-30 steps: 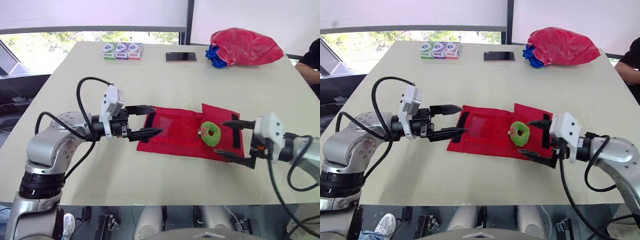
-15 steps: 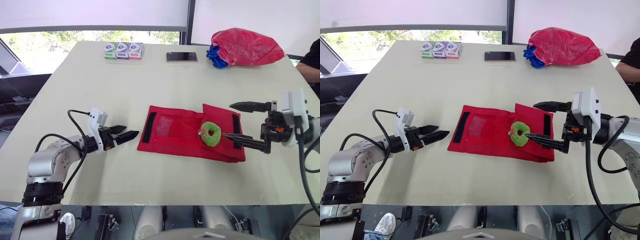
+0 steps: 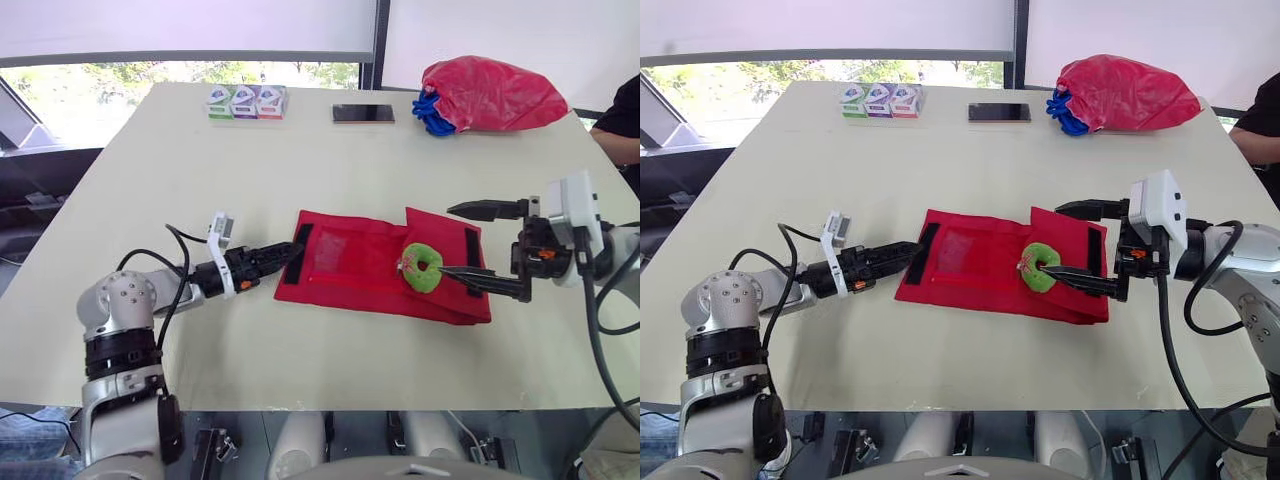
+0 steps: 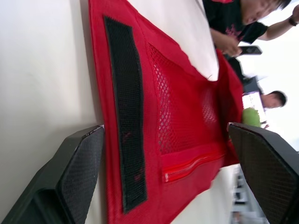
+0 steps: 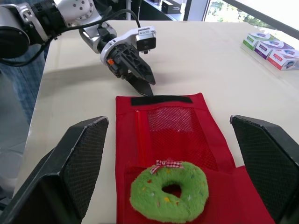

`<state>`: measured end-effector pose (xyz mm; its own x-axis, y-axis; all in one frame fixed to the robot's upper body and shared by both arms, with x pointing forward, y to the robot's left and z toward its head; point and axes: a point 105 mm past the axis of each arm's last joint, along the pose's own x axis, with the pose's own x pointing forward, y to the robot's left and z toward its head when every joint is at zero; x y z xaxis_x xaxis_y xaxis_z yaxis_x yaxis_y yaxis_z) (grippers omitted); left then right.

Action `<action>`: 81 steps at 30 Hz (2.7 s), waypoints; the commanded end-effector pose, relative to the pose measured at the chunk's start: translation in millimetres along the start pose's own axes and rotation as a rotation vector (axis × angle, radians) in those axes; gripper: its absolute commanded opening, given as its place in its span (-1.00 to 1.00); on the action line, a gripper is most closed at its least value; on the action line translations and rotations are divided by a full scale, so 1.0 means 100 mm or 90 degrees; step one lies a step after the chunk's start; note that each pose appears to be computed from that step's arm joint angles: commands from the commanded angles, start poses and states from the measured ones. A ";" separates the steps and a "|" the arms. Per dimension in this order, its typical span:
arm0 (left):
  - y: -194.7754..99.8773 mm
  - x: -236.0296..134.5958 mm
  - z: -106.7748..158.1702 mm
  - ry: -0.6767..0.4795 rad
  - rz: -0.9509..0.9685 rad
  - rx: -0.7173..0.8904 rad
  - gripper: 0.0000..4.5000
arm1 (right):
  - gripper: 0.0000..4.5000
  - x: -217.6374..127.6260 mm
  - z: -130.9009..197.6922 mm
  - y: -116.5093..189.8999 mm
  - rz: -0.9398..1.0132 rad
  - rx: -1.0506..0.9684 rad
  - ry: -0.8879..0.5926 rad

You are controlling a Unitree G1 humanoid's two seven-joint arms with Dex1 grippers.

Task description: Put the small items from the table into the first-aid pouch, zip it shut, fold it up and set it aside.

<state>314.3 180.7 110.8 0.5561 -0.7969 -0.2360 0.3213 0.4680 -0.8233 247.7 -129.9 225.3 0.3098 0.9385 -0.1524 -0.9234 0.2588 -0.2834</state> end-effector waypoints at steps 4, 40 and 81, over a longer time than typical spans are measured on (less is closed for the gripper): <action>-0.25 -0.02 0.11 -0.009 -0.067 -0.013 0.88 | 1.00 0.04 0.11 0.02 -0.009 -0.025 -0.017; -0.72 -0.54 0.11 -0.022 -0.198 0.123 -1.00 | -0.99 0.67 -1.42 -0.12 0.034 -0.014 0.282; -1.47 1.26 -0.27 0.253 -0.476 0.221 -1.00 | -0.99 -0.72 -0.59 -0.11 -0.255 0.054 0.048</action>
<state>315.6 10.8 184.5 -0.1461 -0.9849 0.0930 0.7179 -0.1702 -0.6750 256.7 -204.3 167.4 0.6497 0.7440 -0.1561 -0.7584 0.6203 -0.2001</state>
